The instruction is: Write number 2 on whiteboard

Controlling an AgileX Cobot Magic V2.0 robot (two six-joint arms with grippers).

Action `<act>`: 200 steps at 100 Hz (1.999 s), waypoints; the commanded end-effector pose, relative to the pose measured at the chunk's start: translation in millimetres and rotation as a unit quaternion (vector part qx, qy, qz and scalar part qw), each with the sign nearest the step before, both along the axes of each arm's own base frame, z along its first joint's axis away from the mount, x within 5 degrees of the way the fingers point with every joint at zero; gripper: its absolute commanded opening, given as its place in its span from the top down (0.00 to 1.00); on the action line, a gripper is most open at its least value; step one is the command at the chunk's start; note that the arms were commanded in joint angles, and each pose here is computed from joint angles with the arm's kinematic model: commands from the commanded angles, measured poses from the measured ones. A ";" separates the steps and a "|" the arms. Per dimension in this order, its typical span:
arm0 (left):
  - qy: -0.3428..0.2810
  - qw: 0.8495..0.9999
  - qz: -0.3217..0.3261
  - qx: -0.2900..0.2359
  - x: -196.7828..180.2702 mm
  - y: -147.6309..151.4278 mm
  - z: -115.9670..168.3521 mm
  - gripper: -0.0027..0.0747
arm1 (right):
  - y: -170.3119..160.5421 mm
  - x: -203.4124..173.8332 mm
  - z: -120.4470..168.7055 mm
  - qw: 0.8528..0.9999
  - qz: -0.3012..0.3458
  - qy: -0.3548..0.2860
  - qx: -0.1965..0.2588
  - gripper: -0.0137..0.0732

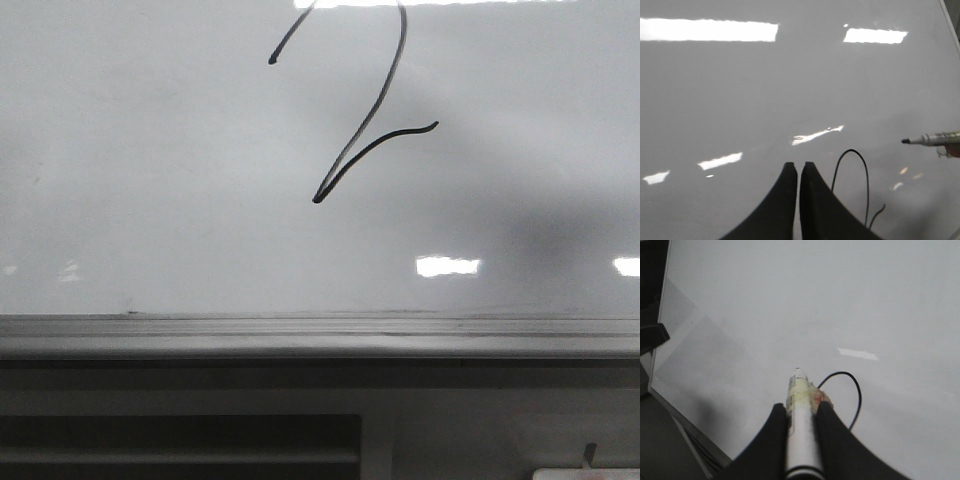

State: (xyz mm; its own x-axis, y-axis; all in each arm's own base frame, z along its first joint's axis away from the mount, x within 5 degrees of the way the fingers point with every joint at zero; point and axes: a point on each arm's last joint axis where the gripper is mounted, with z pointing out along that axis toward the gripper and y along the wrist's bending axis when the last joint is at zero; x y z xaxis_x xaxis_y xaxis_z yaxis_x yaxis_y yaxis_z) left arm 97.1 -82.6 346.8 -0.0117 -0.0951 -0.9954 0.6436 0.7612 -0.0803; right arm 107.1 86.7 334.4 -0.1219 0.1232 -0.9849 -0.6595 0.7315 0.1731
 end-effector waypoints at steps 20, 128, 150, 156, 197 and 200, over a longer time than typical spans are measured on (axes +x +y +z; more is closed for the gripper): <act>0.045 0.992 -0.101 0.060 14.4 -37.7 25.9 0.94 | 41.6 23.4 15.4 0.989 0.131 0.059 -0.023 0.90; 0.030 0.926 -0.283 0.250 25.3 -84.3 3.1 0.59 | 74.0 36.5 23.9 0.945 0.277 0.119 -0.129 0.90; 0.042 0.916 -0.302 0.260 24.0 -86.5 -1.7 0.65 | 74.9 34.5 25.0 0.942 0.288 0.125 -0.119 0.90; 0.047 0.913 -0.307 0.264 24.5 -87.6 -3.8 0.66 | 75.1 33.9 25.2 0.941 0.291 0.127 -0.117 0.90; 0.048 0.913 -0.306 0.264 25.4 -88.3 -4.4 0.99 | 75.1 33.8 25.2 0.941 0.291 0.127 -0.117 0.89; 0.048 0.913 -0.306 0.264 25.4 -88.3 -4.4 0.99 | 75.1 33.8 25.2 0.941 0.291 0.127 -0.117 0.89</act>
